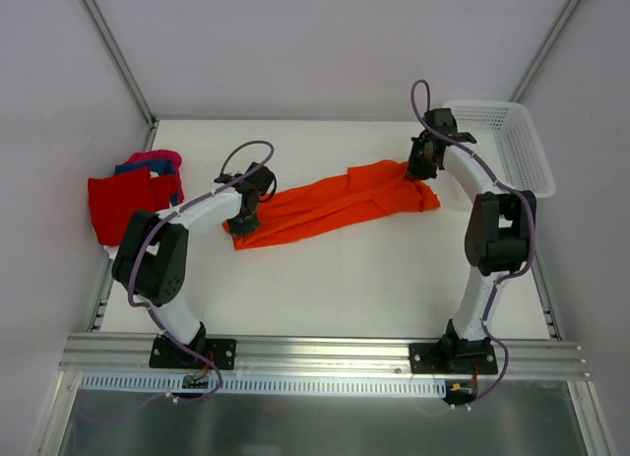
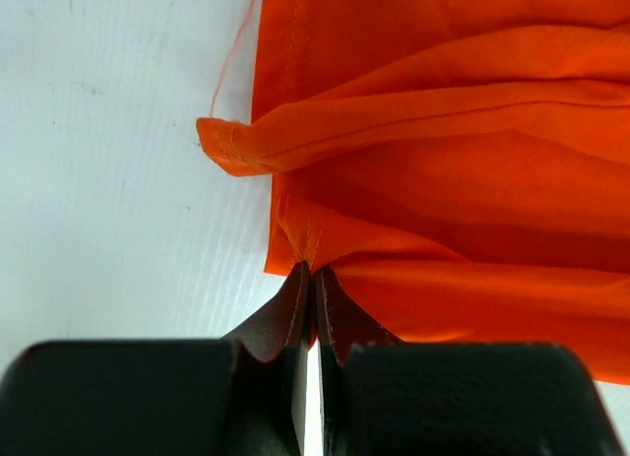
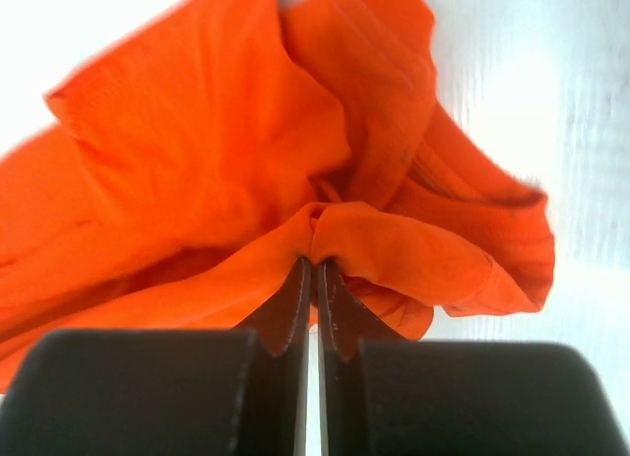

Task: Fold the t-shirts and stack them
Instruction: Fold the tshirt

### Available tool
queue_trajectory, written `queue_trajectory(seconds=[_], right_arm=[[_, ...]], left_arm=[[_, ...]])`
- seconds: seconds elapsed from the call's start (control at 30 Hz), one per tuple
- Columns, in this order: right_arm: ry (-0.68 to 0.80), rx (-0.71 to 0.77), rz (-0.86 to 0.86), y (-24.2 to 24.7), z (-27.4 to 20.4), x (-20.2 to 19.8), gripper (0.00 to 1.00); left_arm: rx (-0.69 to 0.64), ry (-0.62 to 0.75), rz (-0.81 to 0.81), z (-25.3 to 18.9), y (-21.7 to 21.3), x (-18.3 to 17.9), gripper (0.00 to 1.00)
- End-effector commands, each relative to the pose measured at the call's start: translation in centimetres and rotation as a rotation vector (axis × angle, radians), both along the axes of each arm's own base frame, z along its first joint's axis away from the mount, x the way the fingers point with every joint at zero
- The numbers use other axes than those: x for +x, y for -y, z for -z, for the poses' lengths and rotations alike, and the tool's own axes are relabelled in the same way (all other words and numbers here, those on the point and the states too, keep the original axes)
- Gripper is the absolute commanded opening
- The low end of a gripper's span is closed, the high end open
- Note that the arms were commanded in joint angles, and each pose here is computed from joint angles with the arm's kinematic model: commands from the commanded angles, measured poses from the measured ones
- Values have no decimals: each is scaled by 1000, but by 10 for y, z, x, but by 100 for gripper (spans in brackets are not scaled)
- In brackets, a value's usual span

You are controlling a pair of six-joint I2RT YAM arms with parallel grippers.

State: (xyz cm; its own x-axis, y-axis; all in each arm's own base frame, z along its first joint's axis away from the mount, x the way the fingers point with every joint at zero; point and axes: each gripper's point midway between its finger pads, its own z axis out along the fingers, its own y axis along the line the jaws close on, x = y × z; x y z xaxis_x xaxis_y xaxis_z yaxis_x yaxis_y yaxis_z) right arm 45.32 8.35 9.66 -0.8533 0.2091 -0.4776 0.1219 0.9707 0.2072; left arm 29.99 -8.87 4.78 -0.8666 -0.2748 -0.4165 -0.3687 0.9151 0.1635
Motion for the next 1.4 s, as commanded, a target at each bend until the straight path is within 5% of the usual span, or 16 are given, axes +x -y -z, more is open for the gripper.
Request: queue_trajectory(seconds=[0.0,0.37,0.4,0.47,0.53,0.63,0.9,1.07,1.1,1.17,1.2,1.23,1.27,1.37], right_arm=[[64,27,-31,-8,-18,23,1],[41,78,-52,-23,4,56,1],[40,79,-52,-23,6,58,1],[33,81,-60,-25,12,60,23],[59,75,-69,-27,10,64,38],[121,69,-84,-28,2,69,48],[442,45,-106,-28,-114,56,57],[436,42,-144,-40,-132,16,57],[420,34,-146,-40,-130,9,53],[387,-1,-135,-39,-113,2,26],[379,-11,-132,-39,-108,0,8],[352,-35,-102,-35,-96,1,0],[332,-34,-104,-36,-90,0,1],[274,-50,-94,-36,-65,2,1]], left_arm=[[-7,7,-3,-11,-7,7,0],[-26,-14,-39,-10,-27,28,0],[-21,-29,-29,-7,-28,30,14],[-21,-19,-20,-10,-27,38,47],[-15,-1,-25,-13,-28,42,99],[11,73,-30,-35,-33,54,99],[8,337,-25,-123,-37,57,99],[11,298,15,-107,-32,34,99],[3,285,28,-100,-28,32,96],[3,244,44,-84,-24,30,87],[-2,234,53,-79,-21,31,48],[-15,230,58,-75,-18,34,13],[-15,210,61,-67,-15,36,0],[-33,192,84,-56,-6,49,0]])
